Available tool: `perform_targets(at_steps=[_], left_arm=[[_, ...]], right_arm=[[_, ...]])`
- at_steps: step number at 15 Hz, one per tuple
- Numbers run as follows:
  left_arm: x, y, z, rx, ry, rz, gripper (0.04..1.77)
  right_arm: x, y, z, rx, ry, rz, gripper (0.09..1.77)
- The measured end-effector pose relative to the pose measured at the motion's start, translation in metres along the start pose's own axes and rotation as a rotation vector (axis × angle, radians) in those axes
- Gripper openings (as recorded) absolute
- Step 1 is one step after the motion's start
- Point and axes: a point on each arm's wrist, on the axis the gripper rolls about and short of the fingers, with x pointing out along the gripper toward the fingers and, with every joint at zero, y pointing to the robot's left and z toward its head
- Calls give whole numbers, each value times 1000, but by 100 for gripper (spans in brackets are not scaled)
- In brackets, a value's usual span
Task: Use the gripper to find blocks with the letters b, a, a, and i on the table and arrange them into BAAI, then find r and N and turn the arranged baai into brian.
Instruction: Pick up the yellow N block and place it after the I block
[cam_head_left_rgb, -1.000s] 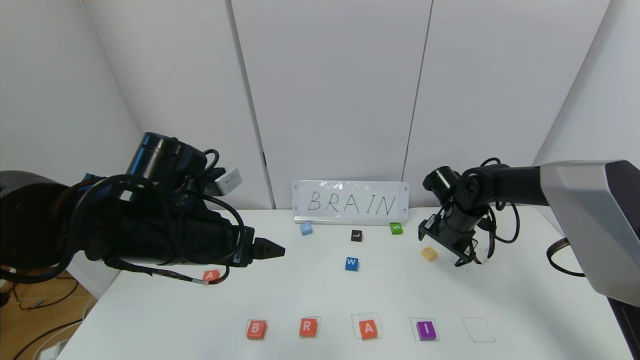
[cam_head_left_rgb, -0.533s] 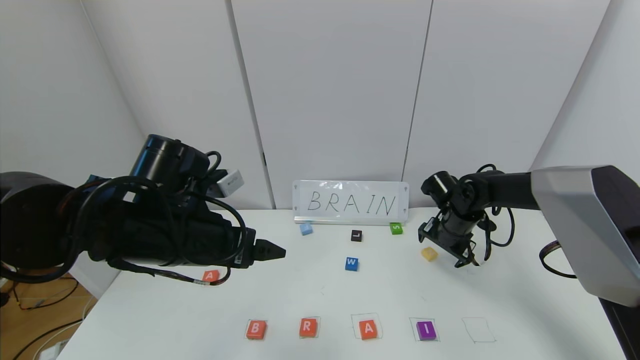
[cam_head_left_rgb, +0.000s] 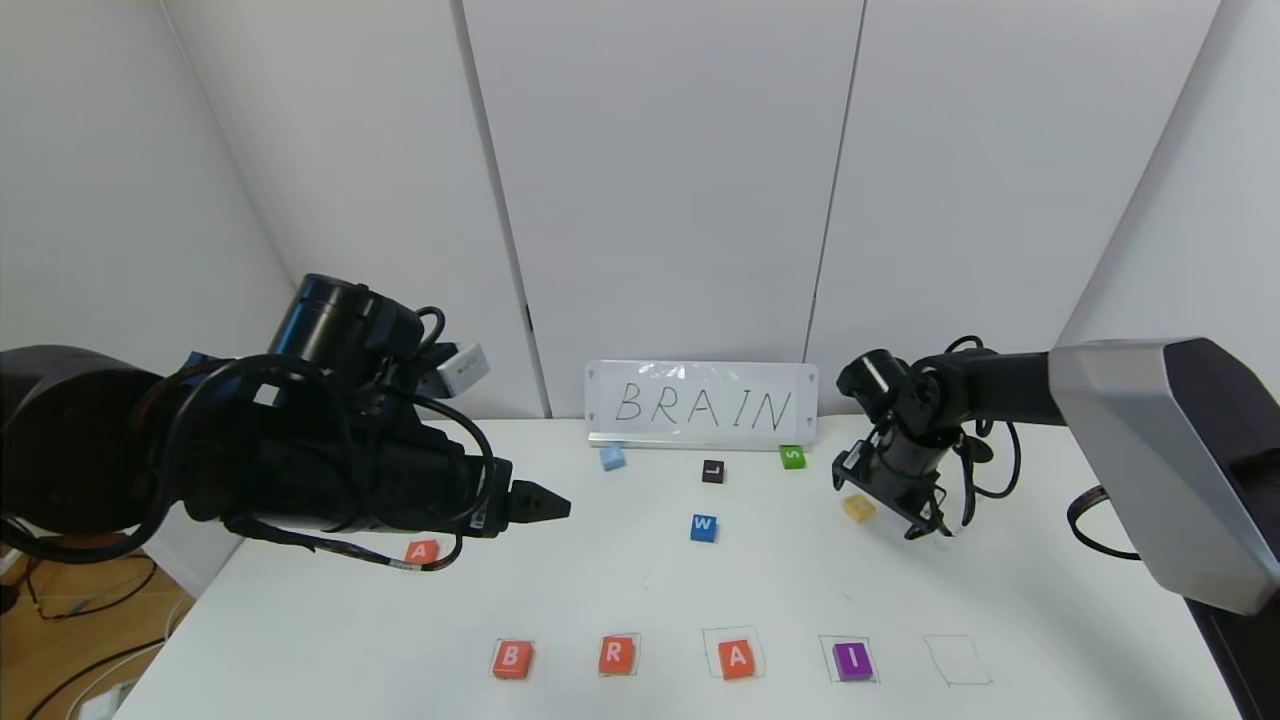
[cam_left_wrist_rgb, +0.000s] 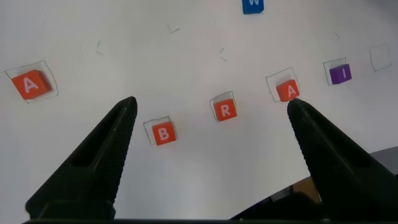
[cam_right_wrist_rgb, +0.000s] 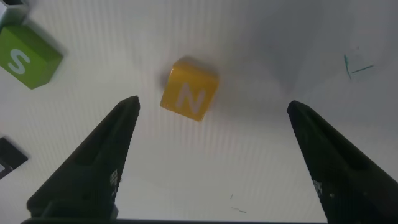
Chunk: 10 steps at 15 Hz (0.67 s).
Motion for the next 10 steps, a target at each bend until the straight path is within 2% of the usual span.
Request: perform_targets(at_steps=[10], left_arm=[[7, 1, -1, -2, 18, 4, 172]], right_arm=[[8, -4, 3, -3, 5, -17, 171]])
